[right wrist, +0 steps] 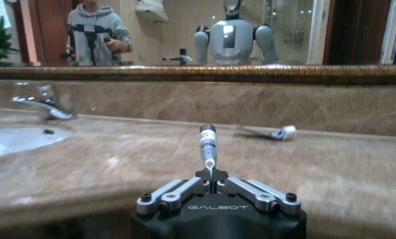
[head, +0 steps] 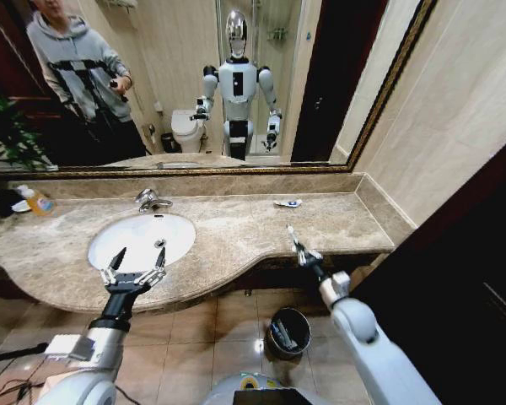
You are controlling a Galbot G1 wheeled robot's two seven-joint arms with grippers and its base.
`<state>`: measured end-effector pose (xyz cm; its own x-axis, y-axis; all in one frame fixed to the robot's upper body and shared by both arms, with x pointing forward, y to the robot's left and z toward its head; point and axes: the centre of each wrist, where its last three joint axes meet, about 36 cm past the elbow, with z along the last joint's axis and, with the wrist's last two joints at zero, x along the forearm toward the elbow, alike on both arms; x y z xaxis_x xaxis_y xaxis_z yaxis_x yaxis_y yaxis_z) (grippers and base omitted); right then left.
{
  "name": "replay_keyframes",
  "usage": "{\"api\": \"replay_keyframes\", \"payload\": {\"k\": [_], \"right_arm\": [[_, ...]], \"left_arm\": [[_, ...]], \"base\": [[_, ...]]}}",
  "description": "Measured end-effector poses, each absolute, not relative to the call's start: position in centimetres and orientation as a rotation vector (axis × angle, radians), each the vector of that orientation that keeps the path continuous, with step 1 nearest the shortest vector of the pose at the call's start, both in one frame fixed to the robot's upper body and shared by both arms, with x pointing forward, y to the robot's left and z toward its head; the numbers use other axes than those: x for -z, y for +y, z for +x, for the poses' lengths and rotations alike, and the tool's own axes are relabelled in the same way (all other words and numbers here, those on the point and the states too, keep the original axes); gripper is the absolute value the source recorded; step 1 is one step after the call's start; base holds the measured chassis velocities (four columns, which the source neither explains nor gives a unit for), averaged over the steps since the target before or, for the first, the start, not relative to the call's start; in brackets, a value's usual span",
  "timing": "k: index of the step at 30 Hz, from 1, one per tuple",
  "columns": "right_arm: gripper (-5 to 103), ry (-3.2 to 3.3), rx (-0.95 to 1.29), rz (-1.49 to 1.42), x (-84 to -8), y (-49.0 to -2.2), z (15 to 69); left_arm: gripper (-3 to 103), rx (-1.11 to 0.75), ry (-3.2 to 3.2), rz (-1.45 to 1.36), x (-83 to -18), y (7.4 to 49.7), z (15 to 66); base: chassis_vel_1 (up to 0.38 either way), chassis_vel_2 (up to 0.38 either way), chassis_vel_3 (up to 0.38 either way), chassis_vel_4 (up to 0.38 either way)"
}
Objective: Pick up the trash from the sink and place it in the trash bin.
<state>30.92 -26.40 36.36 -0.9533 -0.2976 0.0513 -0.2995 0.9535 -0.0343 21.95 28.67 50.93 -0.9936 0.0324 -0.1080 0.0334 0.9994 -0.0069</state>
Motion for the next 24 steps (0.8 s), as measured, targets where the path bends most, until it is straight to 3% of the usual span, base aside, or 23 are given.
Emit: {"api": "replay_keyframes", "payload": {"k": [9,24], "right_arm": [[1,-2.969,-0.077,0.523,-29.8,-26.0,22.9],[1,-2.705,-0.156,0.408,-19.5,-28.4,19.7]], "left_arm": [[100,0.013,3.033,0.050,-50.9,28.7,21.9],[100,0.013,3.033,0.050,-50.9,28.7,21.9]], "base": [[0.000,0.000,0.000,0.000],[0.000,0.000,0.000,0.000]]}}
